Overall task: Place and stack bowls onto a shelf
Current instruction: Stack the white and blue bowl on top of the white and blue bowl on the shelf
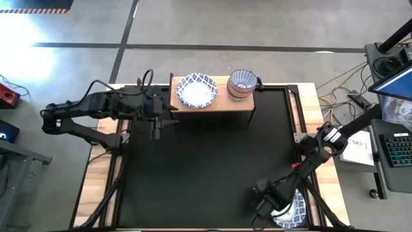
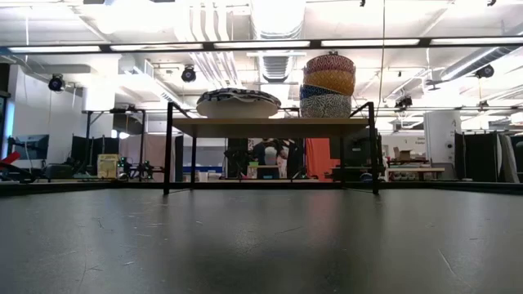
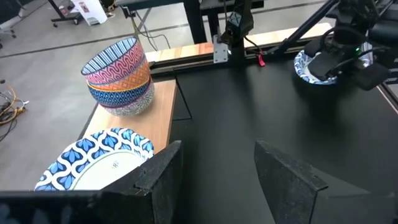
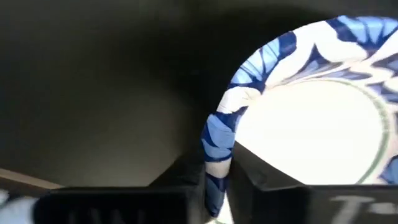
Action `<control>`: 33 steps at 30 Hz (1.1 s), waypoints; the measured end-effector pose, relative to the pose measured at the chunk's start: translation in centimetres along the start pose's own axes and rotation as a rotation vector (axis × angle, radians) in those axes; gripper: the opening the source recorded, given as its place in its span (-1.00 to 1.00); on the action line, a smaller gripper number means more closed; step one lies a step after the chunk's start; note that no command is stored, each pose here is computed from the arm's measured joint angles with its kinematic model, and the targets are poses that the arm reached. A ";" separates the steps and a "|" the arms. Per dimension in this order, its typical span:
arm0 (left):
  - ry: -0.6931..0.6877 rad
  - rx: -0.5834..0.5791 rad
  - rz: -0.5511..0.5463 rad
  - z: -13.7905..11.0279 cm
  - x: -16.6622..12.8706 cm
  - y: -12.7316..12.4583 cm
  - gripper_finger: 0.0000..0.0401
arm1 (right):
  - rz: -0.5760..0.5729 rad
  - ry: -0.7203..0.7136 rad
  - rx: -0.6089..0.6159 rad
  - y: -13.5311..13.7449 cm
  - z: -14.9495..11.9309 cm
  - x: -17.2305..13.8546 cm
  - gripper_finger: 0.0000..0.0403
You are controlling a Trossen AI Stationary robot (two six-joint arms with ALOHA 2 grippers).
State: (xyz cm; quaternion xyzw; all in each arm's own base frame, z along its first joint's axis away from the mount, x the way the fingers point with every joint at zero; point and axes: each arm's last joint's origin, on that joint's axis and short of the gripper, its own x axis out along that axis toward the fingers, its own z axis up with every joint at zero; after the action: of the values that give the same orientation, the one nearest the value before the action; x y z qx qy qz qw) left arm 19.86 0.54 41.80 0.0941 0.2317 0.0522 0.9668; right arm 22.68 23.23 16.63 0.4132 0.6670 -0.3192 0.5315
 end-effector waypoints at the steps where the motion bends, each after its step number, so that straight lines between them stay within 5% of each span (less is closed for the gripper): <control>1: 0.004 -0.005 -0.001 0.0 0.1 0.0 -0.09 | 0.007 0.002 -0.022 0.1 0.0 -0.2 -0.89; 6: 0.043 -0.021 -0.027 -0.4 0.3 -0.2 -0.09 | 0.084 0.015 -0.146 1.6 -0.1 -2.0 -0.95; 9: 0.061 -0.007 -0.135 -0.6 0.7 -0.5 -0.09 | 0.168 0.012 -0.287 3.0 -0.3 -4.0 -0.95; 20: -0.042 0.168 -0.758 -0.7 2.1 -2.5 -0.09 | 0.472 -0.269 -0.758 7.3 0.6 -13.1 -0.96; 33: -0.041 0.192 -0.800 -0.5 5.8 -3.2 -0.09 | 0.589 -0.717 -1.110 8.7 3.2 -22.5 -0.96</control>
State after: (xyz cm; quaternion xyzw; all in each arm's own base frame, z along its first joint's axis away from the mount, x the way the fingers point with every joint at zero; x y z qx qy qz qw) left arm 24.94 -1.65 38.13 0.0875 0.2345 -0.3517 0.9020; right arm 33.99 19.67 37.86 0.1149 0.3764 0.1075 0.9130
